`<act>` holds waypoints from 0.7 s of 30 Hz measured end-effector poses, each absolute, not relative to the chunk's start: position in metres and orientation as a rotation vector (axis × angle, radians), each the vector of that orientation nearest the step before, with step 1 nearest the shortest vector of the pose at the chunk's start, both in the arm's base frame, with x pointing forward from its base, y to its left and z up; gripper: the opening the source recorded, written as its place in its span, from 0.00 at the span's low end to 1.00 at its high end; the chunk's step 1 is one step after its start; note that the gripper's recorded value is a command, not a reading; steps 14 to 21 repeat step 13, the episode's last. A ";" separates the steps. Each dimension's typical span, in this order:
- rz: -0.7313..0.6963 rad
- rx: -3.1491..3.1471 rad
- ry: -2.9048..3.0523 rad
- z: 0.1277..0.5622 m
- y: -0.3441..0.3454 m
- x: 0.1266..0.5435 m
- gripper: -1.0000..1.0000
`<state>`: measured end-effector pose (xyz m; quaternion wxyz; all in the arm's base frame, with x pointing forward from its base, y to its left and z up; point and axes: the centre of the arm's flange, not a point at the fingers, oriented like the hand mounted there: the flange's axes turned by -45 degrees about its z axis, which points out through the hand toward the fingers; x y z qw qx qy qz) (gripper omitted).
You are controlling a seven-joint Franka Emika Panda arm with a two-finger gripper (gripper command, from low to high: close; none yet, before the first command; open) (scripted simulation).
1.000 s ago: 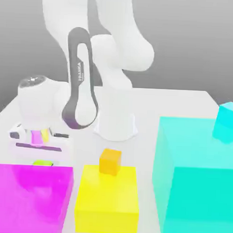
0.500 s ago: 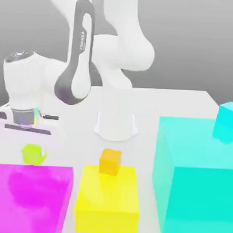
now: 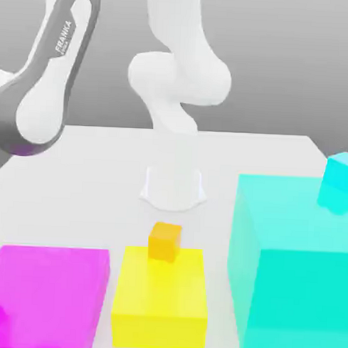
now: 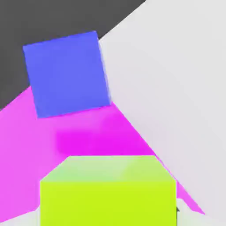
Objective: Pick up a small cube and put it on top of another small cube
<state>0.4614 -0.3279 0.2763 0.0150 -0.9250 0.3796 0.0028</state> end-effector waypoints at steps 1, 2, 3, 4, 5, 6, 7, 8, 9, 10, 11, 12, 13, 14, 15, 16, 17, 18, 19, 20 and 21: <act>0.008 -2.865 1.224 0.282 -0.330 0.471 0.00; 0.006 -2.851 1.266 0.289 -0.332 0.480 0.00; 0.005 -2.838 1.306 0.295 -0.334 0.489 0.00; 0.002 -2.824 1.349 0.303 -0.335 0.499 0.00; -0.001 -2.815 1.376 0.302 -0.336 0.506 0.00; -0.002 -2.810 1.390 0.291 -0.336 0.510 0.00; -0.002 -2.807 1.397 0.274 -0.336 0.512 0.00; -0.002 -2.806 1.402 0.258 -0.336 0.512 1.00; -0.002 -2.806 1.401 0.258 -0.336 0.512 1.00; -0.002 -2.806 1.401 0.258 -0.336 0.512 1.00; -0.002 -2.806 1.401 0.258 -0.336 0.512 1.00; -0.002 -2.806 1.401 0.258 -0.336 0.512 1.00; -0.002 -2.806 1.401 0.258 -0.336 0.512 1.00; -0.002 -2.806 1.401 0.258 -0.336 0.512 1.00; -0.002 -2.806 1.401 0.258 -0.336 0.512 1.00; -0.002 -2.806 1.401 0.258 -0.336 0.512 1.00; -0.002 -2.806 1.401 0.258 -0.336 0.512 1.00; -0.002 -2.806 1.401 0.258 -0.336 0.512 1.00; -0.002 -2.806 1.401 0.258 -0.336 0.512 1.00; -0.002 -2.806 1.401 0.258 -0.336 0.512 1.00; -0.002 -2.806 1.401 0.258 -0.336 0.512 1.00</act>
